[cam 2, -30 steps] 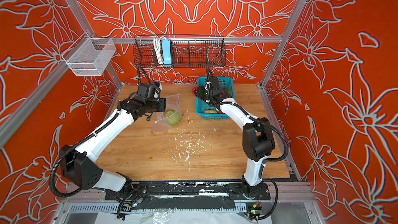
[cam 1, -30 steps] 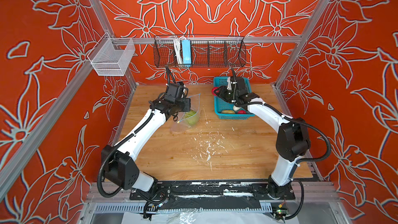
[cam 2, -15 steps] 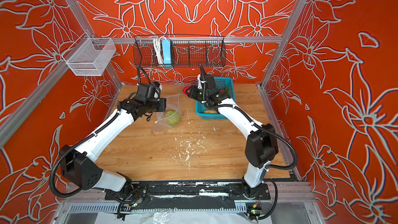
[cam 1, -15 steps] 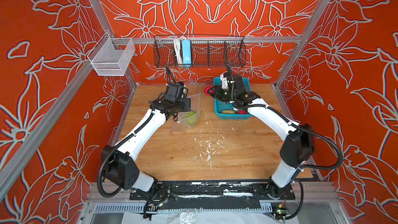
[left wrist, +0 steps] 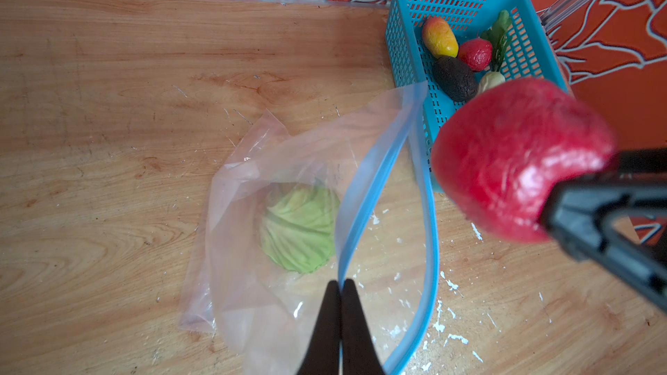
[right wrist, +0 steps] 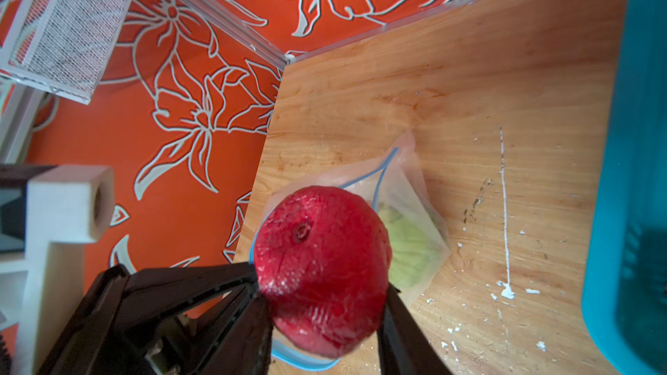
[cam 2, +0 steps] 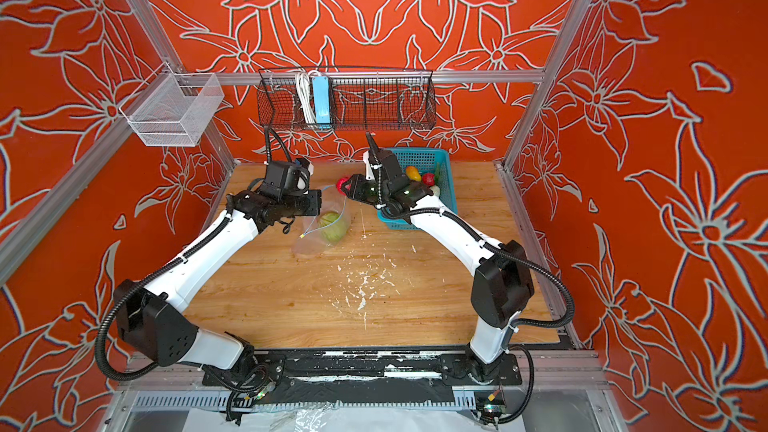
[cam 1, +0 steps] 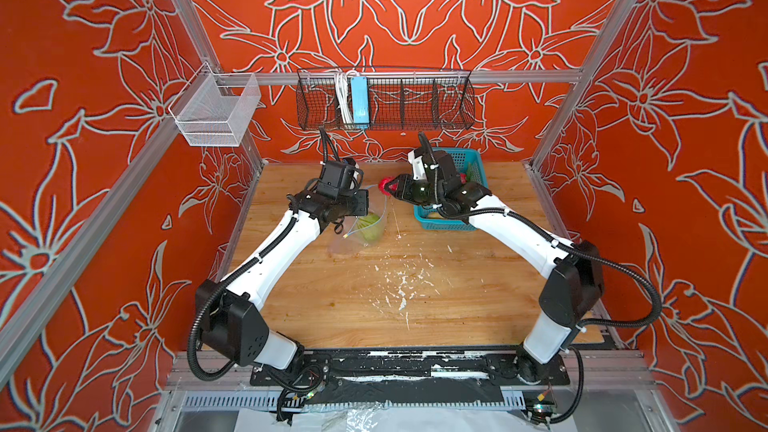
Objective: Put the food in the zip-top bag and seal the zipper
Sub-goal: 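Carry the red beet with the right gripper over the held bag opening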
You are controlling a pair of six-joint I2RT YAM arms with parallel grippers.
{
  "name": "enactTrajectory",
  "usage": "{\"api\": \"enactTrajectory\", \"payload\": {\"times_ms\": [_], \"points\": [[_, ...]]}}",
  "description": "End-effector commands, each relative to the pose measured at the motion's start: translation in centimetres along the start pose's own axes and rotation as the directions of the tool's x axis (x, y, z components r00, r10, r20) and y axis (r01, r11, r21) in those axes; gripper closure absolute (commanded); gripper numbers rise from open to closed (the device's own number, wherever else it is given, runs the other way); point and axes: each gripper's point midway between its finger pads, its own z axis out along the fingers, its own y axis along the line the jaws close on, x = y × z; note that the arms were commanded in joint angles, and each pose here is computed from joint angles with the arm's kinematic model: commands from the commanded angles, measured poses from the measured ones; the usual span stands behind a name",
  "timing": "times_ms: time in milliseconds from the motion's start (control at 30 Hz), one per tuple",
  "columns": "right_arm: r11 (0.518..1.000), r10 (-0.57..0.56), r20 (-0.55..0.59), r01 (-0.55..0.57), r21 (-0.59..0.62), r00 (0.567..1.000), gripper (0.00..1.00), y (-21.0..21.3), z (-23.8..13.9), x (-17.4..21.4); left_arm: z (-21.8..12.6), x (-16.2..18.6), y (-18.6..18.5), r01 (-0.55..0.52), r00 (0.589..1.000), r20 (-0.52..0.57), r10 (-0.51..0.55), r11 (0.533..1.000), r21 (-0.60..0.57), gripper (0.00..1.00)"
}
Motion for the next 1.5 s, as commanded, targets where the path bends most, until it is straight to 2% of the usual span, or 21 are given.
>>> {"api": "enactTrajectory", "payload": {"times_ms": [0, 233, 600, 833, 933, 1100, 1467], "points": [[0.999, -0.035, 0.022, 0.036, -0.037, 0.999, 0.86, 2.6, -1.7, -0.7, -0.3, -0.6, -0.1, 0.014, 1.0, 0.012, -0.014, 1.0, 0.01, 1.0], [0.997, -0.072, 0.0, 0.072, -0.016, 0.997, 0.86, 3.1, -1.4, 0.4, -0.1, -0.5, -0.1, 0.01, 1.0, 0.003, -0.01, 1.0, 0.01, 1.0], [0.996, -0.084, -0.062, 0.084, -0.008, 0.994, 0.86, 2.9, 1.1, 2.3, -0.2, -0.5, 0.3, 0.002, 1.0, 0.005, -0.001, 1.0, -0.012, 1.0], [0.995, -0.07, -0.1, 0.077, 0.063, 0.992, 0.85, 1.1, 2.7, 3.6, -0.4, -0.6, 0.0, 0.005, 1.0, 0.009, -0.005, 1.0, 0.002, 1.0], [0.993, -0.071, -0.111, 0.081, 0.091, 0.991, 0.79, 0.7, 3.1, 4.0, -0.4, -0.6, 0.1, 0.003, 1.0, 0.008, -0.003, 1.0, -0.001, 1.0], [0.987, -0.086, -0.108, 0.099, 0.123, 0.99, 0.55, 0.5, 2.9, 3.7, -0.3, -0.7, 0.3, 0.003, 1.0, 0.01, -0.002, 1.0, -0.014, 1.0], [0.986, -0.107, -0.08, 0.116, 0.117, 0.991, 0.33, 1.3, 2.0, 2.9, -0.3, -1.2, 0.1, 0.048, 0.999, 0.009, -0.048, 0.999, 0.017, 1.0]]}}
